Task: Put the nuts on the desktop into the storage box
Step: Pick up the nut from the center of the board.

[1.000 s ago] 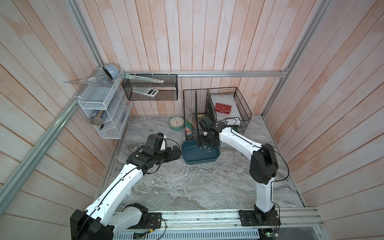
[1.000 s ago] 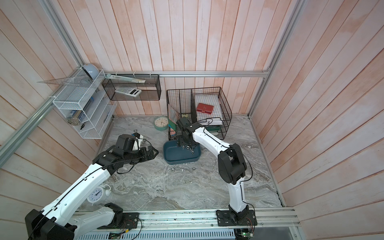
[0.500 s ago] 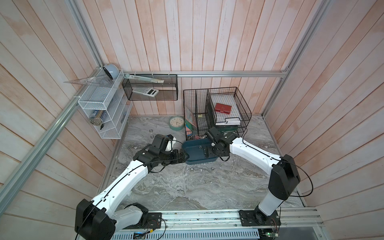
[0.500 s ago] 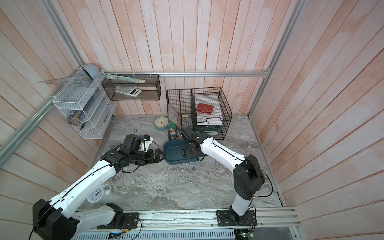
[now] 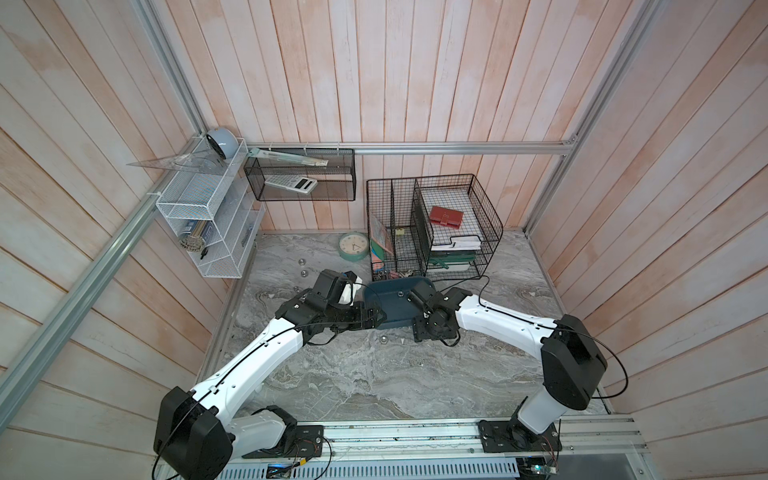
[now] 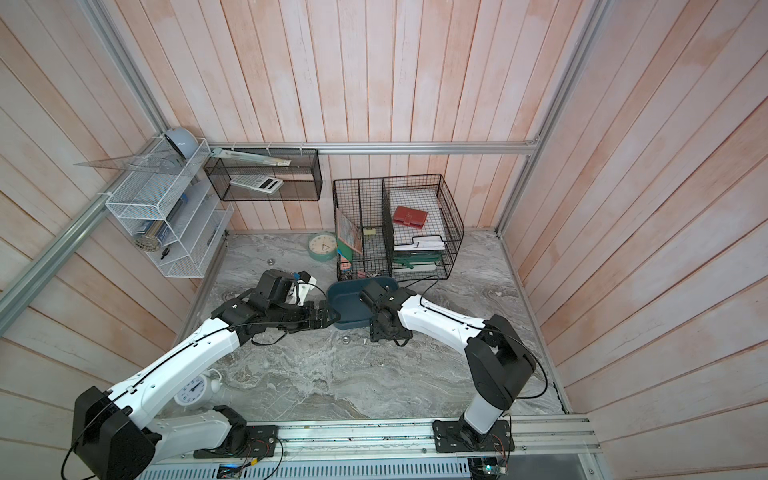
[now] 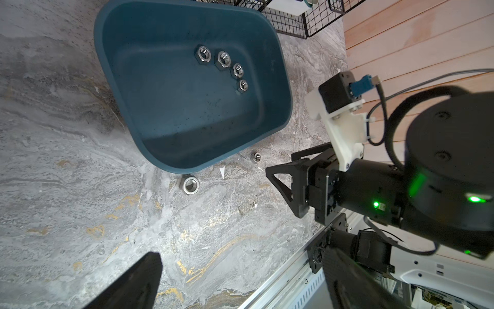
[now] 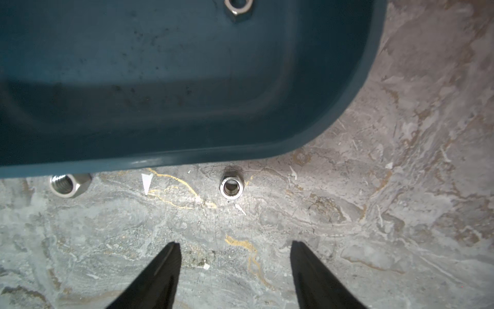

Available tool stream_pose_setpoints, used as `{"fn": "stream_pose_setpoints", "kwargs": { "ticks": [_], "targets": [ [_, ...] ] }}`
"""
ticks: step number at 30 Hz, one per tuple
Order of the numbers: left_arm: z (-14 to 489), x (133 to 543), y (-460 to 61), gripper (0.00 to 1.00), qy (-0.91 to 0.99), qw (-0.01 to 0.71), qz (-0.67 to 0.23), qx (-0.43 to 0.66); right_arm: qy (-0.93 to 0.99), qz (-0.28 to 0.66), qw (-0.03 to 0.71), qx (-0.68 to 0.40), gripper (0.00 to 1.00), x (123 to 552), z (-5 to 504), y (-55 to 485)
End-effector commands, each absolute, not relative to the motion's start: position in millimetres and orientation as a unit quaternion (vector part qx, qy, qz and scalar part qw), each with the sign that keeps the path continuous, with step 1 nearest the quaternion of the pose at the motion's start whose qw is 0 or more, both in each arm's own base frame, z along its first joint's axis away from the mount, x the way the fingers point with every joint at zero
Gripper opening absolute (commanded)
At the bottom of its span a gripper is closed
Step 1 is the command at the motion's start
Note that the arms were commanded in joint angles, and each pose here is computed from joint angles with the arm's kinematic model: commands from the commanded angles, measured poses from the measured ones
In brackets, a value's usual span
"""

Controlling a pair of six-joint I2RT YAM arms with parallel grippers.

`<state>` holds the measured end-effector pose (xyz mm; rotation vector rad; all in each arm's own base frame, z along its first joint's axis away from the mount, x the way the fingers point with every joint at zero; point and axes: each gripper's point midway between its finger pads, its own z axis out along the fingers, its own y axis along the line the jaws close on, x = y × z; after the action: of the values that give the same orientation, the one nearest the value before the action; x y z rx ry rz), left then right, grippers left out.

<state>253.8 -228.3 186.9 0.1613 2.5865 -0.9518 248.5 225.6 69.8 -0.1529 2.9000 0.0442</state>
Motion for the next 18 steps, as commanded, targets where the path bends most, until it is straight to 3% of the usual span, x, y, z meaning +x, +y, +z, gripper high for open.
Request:
{"fn": "stream_pose_setpoints", "kwargs": {
  "ticks": [1, 4, 18],
  "targets": [
    [187.4, 254.5, -230.3, 1.00, 0.918, 0.193, -0.341, 0.059, 0.992, 0.018, 0.112, -0.047, 0.61, 248.8, 57.9, 229.6],
    [186.9, 254.6, -229.3, 1.00, 0.919, 0.194, -0.338, 0.057, 0.993, 0.015, 0.105, -0.051, 0.50, 249.7, 51.5, 230.4],
    [185.8, 257.5, -226.1, 1.00, 0.923, 0.198, -0.325, 0.054, 0.996, 0.023, 0.082, -0.035, 0.50, 263.7, 25.3, 229.2]
  ]
}}
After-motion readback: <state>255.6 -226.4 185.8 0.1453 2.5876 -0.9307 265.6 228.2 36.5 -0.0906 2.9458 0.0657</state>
